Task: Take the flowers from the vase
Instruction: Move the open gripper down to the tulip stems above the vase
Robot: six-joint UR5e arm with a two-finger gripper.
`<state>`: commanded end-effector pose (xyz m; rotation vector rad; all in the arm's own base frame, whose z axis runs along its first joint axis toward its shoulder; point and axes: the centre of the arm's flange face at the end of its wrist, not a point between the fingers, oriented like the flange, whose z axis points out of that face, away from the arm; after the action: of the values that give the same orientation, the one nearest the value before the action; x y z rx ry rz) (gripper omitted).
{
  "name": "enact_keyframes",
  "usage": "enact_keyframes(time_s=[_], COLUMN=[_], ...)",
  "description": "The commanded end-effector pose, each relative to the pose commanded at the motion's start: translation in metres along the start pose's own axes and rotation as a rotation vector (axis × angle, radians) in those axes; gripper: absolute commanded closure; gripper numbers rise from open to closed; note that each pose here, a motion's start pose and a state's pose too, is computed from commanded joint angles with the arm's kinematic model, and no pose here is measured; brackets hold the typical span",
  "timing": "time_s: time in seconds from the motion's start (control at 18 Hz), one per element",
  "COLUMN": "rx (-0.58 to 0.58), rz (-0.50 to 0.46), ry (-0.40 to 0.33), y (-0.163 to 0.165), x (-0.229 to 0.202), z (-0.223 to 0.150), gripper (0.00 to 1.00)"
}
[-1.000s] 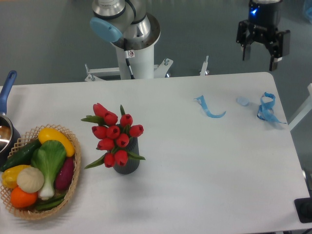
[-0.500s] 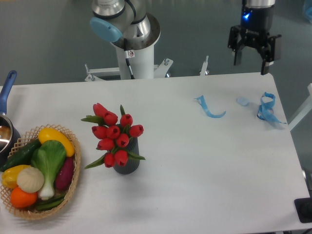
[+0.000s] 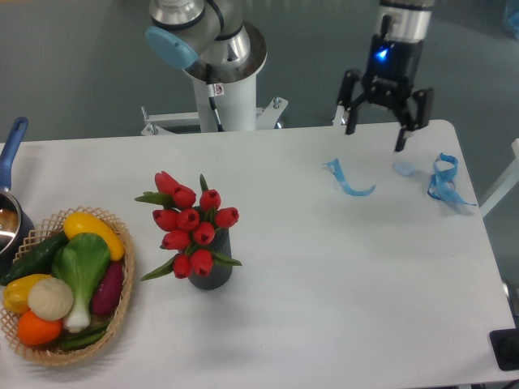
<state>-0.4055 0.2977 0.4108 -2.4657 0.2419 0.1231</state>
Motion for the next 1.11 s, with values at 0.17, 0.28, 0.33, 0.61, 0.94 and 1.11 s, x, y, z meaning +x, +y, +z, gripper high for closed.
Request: enact_keyframes(time_s=[0.17, 0.28, 0.33, 0.61, 0.94, 1.11], rx=[0.093, 0.163, 0.174, 0.221, 0.244, 0.250], rz=[-0.050, -0.064, -0.065, -0.053, 0.015, 0.054], ry=[0.072, 0.103, 0.115, 0.162, 0.232, 0.249], y=[-0.017, -0.027, -0.027, -0.036, -0.061, -0.068], x=[0.016, 0.023, 0.028, 0.049, 0.069, 0.075], z=[0.025, 0.031, 0.036, 0.053, 0.090, 0.110], gripper=[0.00, 0.00, 0.00, 0.00, 0.00, 0.00])
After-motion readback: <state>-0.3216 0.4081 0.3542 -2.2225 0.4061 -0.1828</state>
